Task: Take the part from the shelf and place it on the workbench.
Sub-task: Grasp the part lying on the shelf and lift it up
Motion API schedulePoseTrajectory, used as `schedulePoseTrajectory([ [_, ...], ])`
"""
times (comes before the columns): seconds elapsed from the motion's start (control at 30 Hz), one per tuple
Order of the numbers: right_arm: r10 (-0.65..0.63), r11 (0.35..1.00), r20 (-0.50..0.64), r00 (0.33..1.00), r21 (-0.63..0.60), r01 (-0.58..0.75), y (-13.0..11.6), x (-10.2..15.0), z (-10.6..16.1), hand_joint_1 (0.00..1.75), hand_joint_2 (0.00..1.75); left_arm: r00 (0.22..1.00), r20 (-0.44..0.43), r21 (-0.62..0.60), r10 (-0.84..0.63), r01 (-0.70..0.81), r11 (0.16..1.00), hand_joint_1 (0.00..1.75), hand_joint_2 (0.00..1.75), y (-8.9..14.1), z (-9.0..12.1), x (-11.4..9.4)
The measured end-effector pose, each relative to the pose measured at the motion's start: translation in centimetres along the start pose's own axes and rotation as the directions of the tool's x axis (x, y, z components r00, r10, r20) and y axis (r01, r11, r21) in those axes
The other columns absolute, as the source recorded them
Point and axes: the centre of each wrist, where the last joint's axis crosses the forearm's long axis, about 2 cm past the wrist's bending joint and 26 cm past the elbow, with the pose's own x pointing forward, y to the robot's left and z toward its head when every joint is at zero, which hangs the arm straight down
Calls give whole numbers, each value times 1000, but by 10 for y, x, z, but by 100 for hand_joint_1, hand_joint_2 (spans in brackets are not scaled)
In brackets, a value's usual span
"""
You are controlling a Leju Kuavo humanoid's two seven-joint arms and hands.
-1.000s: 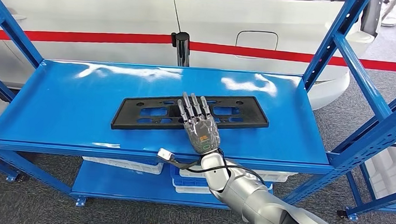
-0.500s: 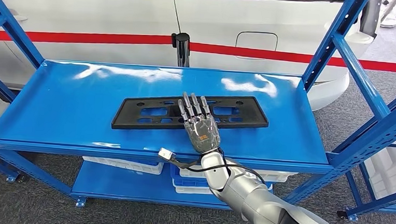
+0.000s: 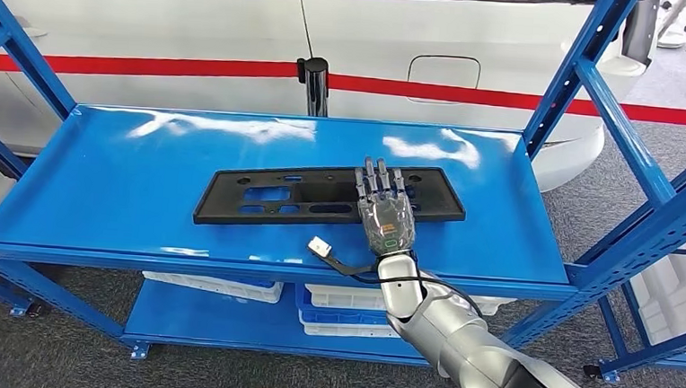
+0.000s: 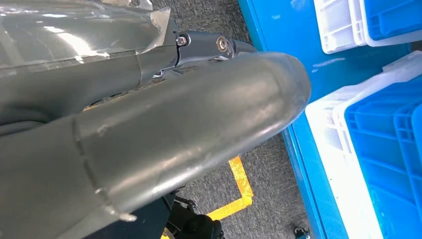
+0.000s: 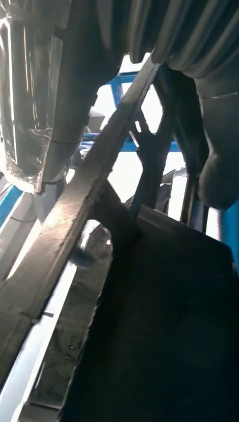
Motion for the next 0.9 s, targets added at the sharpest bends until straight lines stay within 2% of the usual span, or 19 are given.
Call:
schedulePoseTrajectory([
  [0.2, -14, 1000, -18, 1000, 3, 14, 1, -3, 1, 167, 175, 1000, 3, -6, 2, -2, 1000, 0, 0, 0, -1, 1],
  [0.63, -63, 997, -60, 996, -39, 61, 7, -19, 9, 175, 175, 1000, 6, -60, -27, 27, 998, 0, 0, 0, -4, 3],
  [0.9, -185, 977, -90, 979, -123, 173, -9, -18, 24, 175, 175, 999, 1, -76, -42, 42, 996, 0, 0, 0, -4, 2],
])
